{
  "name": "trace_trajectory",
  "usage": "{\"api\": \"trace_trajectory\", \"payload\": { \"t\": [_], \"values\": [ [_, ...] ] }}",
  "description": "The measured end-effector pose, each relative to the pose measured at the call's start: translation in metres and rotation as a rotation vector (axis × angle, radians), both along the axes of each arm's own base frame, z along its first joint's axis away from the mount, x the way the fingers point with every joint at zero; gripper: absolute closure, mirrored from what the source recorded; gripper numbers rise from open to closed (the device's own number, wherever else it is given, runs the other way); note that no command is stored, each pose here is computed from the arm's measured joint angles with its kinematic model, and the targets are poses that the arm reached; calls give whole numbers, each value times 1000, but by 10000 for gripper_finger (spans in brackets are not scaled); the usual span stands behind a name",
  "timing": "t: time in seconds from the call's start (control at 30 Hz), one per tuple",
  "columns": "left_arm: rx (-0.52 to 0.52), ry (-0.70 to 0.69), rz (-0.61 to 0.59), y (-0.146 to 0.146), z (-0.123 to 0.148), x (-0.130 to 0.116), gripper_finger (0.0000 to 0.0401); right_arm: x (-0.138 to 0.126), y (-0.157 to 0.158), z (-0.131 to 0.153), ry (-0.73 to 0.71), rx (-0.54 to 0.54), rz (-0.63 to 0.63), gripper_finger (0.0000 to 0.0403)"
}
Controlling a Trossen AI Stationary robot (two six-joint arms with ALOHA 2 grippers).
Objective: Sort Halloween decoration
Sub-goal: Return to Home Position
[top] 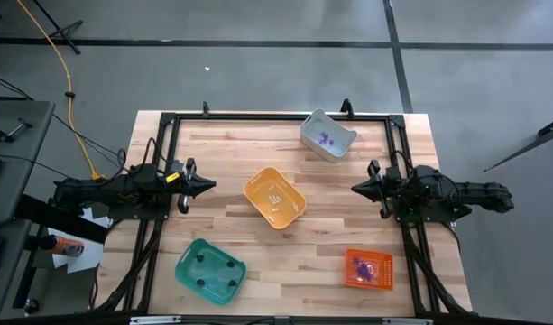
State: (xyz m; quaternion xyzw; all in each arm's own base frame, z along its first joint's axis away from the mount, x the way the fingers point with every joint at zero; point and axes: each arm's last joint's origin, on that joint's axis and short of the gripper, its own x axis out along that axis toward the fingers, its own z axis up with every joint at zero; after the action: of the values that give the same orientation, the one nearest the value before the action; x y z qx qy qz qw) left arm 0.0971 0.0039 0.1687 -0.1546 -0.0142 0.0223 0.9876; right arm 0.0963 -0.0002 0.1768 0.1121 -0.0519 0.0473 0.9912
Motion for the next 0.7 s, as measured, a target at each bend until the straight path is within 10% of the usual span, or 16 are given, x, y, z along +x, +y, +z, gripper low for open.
{"api": "trace_trajectory", "payload": {
  "t": [0.7],
  "values": [
    [0, 0, 43, 4, 0, 0, 400, 0, 0, -1, 12, 1, -1, 402]
  ]
}}
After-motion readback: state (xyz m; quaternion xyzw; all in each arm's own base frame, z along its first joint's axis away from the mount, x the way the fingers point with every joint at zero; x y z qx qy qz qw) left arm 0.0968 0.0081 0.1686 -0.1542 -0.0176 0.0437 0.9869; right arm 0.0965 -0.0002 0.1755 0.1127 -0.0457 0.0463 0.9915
